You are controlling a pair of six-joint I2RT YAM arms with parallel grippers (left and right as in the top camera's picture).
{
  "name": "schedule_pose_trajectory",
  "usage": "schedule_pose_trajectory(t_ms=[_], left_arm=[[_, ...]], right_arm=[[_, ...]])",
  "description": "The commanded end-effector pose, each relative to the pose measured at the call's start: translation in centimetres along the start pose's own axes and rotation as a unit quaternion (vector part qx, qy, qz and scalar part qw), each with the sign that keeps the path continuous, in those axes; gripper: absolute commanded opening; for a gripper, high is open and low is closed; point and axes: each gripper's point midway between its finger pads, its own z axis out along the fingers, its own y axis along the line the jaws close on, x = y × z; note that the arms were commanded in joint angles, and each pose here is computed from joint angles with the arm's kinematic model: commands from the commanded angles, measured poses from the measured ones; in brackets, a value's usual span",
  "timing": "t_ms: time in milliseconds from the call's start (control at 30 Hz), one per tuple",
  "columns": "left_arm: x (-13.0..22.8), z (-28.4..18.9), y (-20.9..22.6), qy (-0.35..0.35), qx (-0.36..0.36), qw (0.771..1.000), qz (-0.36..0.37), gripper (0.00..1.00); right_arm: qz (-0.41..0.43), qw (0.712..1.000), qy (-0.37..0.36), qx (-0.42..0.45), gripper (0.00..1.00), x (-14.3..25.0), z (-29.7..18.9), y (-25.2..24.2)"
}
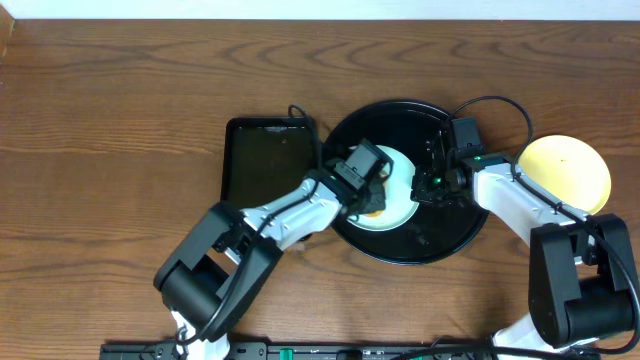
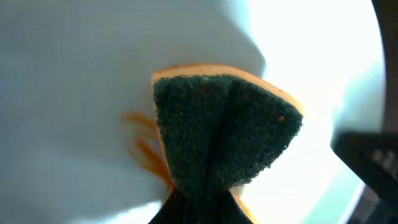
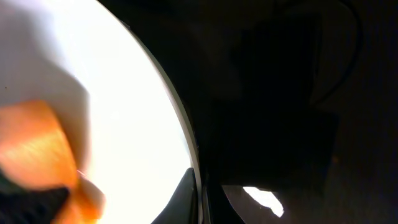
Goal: Clean dirty plates on tray and stack at the side
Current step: 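Scrub the pale green plate with the sponge in the left gripper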
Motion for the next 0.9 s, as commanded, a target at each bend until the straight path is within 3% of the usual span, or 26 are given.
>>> schedule_pose_trajectory(t_ms=[0, 233, 467, 667, 867], left_arm=[[-1.4, 0.7, 4.9, -0.019, -0.072, 0.997, -0.005, 0.08], [-4.7, 0.3, 6.3, -0.055, -0.062, 0.996, -0.038, 0.08], [-8.1, -1.1, 3.7, -0.109, -0.005, 0.994, -0.026, 0.08], [-10.8, -6.4, 0.9, -0.171, 0.033, 0.984, 0.031, 0.08], [-12.6, -10.2, 3.6, -0.206, -0.005, 0.978, 0.002, 0.08]], right_arm=[[-0.004, 1.000, 0.005, 0.005, 0.01, 0.4, 0.2, -0.1], [-0.003, 1.000, 0.009, 0.007, 0.01, 0.6, 0.2, -0.2], [-0.003, 1.000, 0.012, 0.008, 0.01, 0.7, 0.2, -0.3], [-0.003, 1.000, 0.009, 0.017, 0.01, 0.6, 0.2, -0.6], [-0.003, 1.000, 0.006, 0.018, 0.01, 0.5, 0.2, -0.6]])
